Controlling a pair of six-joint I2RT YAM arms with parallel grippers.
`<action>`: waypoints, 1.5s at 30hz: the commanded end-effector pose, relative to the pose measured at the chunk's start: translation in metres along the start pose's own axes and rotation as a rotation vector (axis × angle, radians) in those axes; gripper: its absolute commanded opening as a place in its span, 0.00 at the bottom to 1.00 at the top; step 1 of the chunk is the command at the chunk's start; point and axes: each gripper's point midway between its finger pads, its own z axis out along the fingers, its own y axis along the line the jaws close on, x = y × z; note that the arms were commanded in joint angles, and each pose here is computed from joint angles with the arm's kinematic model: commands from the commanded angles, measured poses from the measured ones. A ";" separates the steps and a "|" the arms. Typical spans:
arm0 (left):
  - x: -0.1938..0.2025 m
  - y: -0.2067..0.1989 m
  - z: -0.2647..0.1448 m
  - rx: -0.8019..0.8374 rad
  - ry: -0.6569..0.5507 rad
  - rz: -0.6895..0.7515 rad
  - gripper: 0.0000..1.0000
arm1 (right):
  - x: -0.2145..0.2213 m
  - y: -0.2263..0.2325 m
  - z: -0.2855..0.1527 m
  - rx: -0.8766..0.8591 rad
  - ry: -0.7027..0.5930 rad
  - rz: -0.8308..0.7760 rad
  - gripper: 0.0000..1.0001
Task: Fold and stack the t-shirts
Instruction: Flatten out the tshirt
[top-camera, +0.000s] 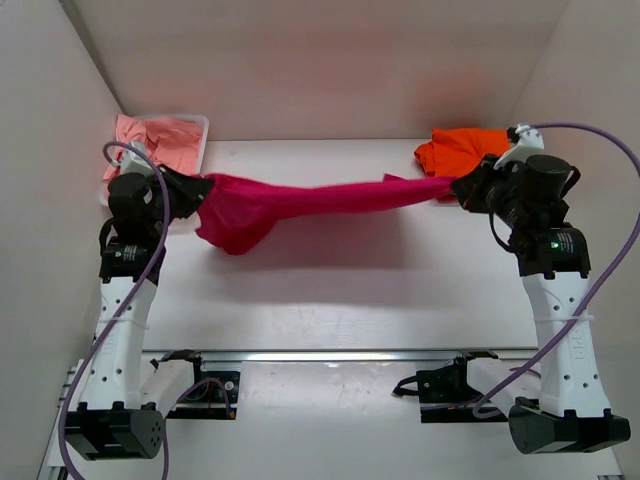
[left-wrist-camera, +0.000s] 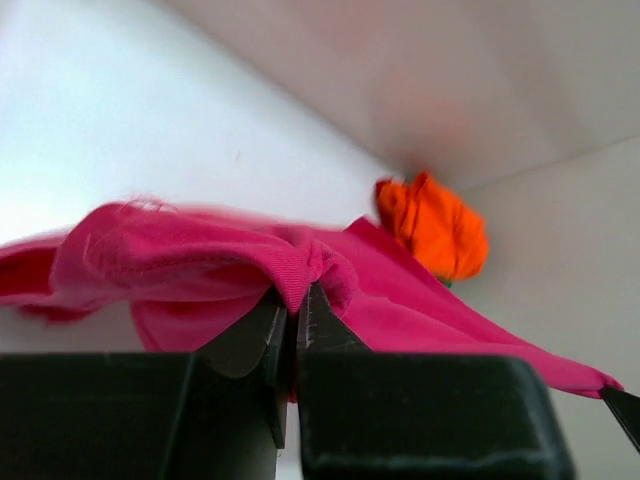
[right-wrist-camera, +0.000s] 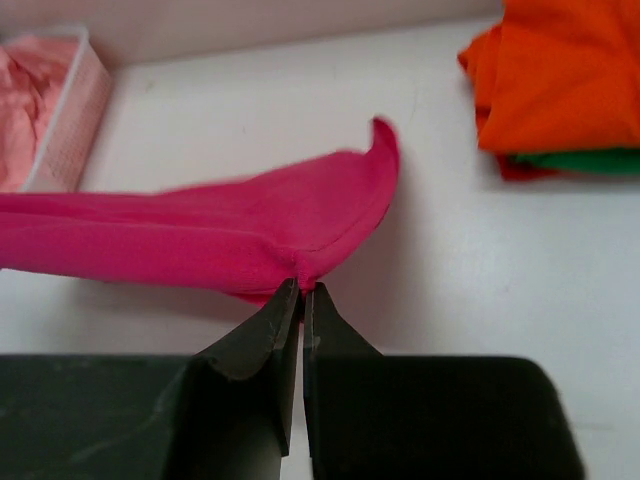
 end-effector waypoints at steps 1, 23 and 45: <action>0.013 -0.011 -0.015 0.055 0.033 -0.044 0.13 | 0.013 0.003 -0.015 -0.001 0.034 -0.024 0.00; 0.139 0.113 0.112 -0.187 0.473 -0.004 0.75 | 0.162 -0.100 0.077 0.247 0.472 0.082 0.00; 0.242 0.155 0.035 -0.279 0.616 0.233 0.63 | 0.187 -0.133 0.086 0.331 0.527 0.198 0.00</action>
